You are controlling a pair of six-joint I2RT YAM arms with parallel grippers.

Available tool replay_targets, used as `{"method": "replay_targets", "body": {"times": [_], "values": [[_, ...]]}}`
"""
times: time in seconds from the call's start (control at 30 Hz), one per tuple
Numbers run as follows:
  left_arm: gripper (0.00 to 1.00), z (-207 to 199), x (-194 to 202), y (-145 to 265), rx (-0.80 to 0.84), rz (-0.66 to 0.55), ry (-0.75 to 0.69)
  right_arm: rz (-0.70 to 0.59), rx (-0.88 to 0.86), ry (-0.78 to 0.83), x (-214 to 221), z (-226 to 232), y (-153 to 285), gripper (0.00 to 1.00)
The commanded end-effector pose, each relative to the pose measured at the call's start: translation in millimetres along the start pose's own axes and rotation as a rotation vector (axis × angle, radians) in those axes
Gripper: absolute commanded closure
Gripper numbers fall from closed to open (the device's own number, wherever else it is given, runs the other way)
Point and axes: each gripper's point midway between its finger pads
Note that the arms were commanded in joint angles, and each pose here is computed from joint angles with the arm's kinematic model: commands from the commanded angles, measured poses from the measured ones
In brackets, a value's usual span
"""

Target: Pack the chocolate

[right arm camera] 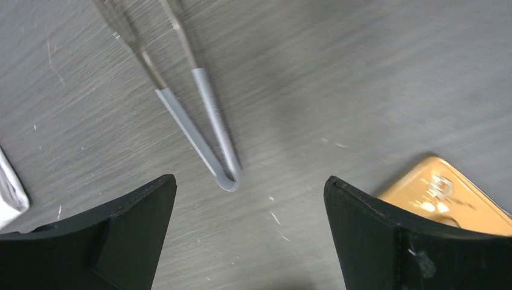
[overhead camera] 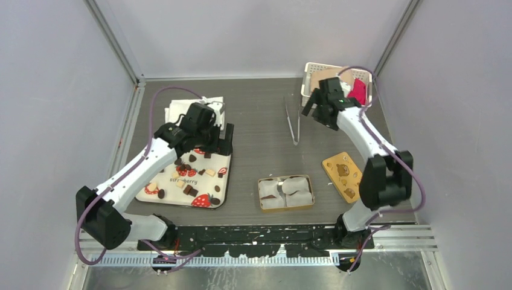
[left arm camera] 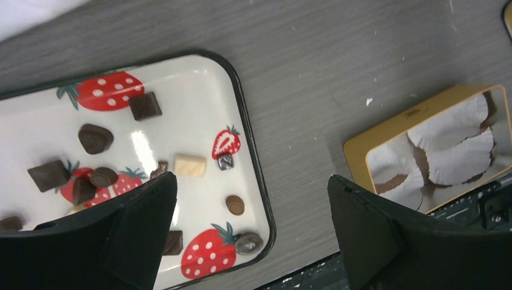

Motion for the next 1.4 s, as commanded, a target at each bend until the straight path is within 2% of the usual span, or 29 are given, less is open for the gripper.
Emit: {"method": "replay_targets", "body": {"times": [0.0,0.17,0.2,0.37,0.43,0.57,0.63,0.8,0.93,1.1,1.2,1.23,1.27,1.33,1.37], "values": [[0.05,-11,-4,5,0.013,-0.075,0.002,0.078,-0.046,0.119,16,48,-28,0.09],[0.04,-11,-12,9,-0.019,-0.118,0.015,0.161,0.009,0.138,34,61,-81,0.23],[0.01,-9,-13,9,-0.031,-0.122,0.016,0.167,0.022,0.141,34,62,-89,0.27],[0.0,-2,-9,13,-0.066,-0.114,0.009,0.189,0.08,0.168,43,58,-122,0.44],[0.0,-1,-7,14,-0.072,-0.109,0.009,0.203,0.094,0.174,47,56,-127,0.56],[0.0,2,-5,14,-0.086,-0.106,0.02,0.221,0.099,0.157,57,54,-131,0.71],[0.0,2,-5,13,-0.091,-0.105,0.025,0.226,0.102,0.148,63,54,-128,0.82],[0.0,6,-3,8,-0.121,-0.084,0.035,0.24,0.119,0.148,91,70,-106,0.98],[0.0,10,0,5,-0.145,-0.06,0.049,0.253,0.174,0.056,122,80,-87,0.99],[0.0,16,-2,9,-0.169,-0.114,0.063,0.268,0.153,-0.011,165,107,-66,0.96],[0.0,22,-1,10,-0.206,-0.131,0.075,0.294,0.125,-0.028,186,122,-56,0.89],[0.0,24,-1,10,-0.216,-0.131,0.072,0.302,0.109,-0.022,190,127,-53,0.85],[0.0,25,-1,10,-0.224,-0.126,0.065,0.307,0.095,-0.005,194,131,-49,0.75],[0.0,28,-1,9,-0.243,-0.117,0.061,0.303,0.063,0.027,196,139,-40,0.42],[0.0,29,-2,9,-0.249,-0.116,0.062,0.298,0.05,0.032,193,141,-34,0.3]]}}
Point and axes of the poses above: each gripper's point midway between its finger pads, its own y axis back along the fingers, its own z axis along the line the jaws close on, x = y × z, and after that the axes turned 7 degrees about -y, right-handed
